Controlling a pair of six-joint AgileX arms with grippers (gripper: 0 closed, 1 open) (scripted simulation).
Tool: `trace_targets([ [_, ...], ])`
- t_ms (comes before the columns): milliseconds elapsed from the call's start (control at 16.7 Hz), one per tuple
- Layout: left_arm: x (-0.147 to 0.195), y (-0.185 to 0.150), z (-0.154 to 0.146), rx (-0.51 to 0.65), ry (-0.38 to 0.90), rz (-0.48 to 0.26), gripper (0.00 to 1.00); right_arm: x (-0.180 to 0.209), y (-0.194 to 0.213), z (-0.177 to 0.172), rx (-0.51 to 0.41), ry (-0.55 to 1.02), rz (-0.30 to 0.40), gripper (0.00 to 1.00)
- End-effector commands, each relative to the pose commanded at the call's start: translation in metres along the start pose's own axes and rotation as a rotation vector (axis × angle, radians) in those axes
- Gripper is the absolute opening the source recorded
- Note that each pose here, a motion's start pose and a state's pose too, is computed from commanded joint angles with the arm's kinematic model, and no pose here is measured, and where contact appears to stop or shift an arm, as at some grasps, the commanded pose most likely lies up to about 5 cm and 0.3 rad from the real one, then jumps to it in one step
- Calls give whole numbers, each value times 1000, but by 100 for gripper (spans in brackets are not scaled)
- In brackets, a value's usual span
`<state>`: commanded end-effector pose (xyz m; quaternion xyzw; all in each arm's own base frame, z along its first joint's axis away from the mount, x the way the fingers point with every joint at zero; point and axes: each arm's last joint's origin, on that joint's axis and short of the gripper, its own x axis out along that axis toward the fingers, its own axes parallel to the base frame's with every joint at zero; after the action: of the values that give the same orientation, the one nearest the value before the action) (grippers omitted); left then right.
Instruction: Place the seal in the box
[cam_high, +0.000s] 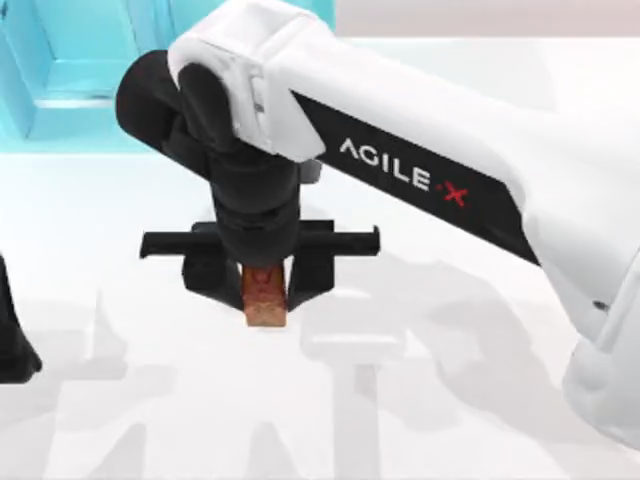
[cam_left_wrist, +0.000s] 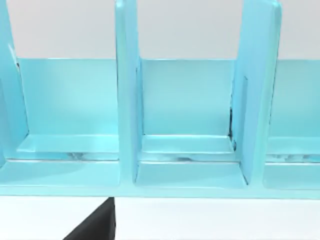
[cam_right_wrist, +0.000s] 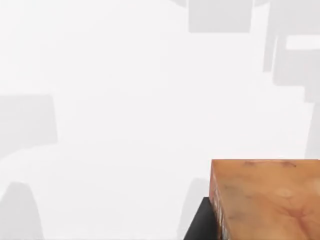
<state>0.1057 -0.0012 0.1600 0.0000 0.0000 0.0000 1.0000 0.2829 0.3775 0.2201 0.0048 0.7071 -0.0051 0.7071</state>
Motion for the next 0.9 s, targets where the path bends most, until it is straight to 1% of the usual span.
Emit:
trace_targets([
  [300, 0, 0, 0, 0, 0, 0, 100, 0, 0, 0, 0, 1, 0, 0],
  [480, 0, 0, 0, 0, 0, 0, 100, -4, -21, 20, 0, 0, 0, 0],
  [540, 0, 0, 0, 0, 0, 0, 100, -7, -35, 33, 0, 0, 0, 0],
  [660, 0, 0, 0, 0, 0, 0, 100, -12, -77, 64, 3, 1, -2, 0],
  [780, 0, 0, 0, 0, 0, 0, 100, -17, -135, 95, 3, 5, -5, 0],
  [900, 0, 0, 0, 0, 0, 0, 100, -23, -206, 120, 2, 10, -7, 0],
])
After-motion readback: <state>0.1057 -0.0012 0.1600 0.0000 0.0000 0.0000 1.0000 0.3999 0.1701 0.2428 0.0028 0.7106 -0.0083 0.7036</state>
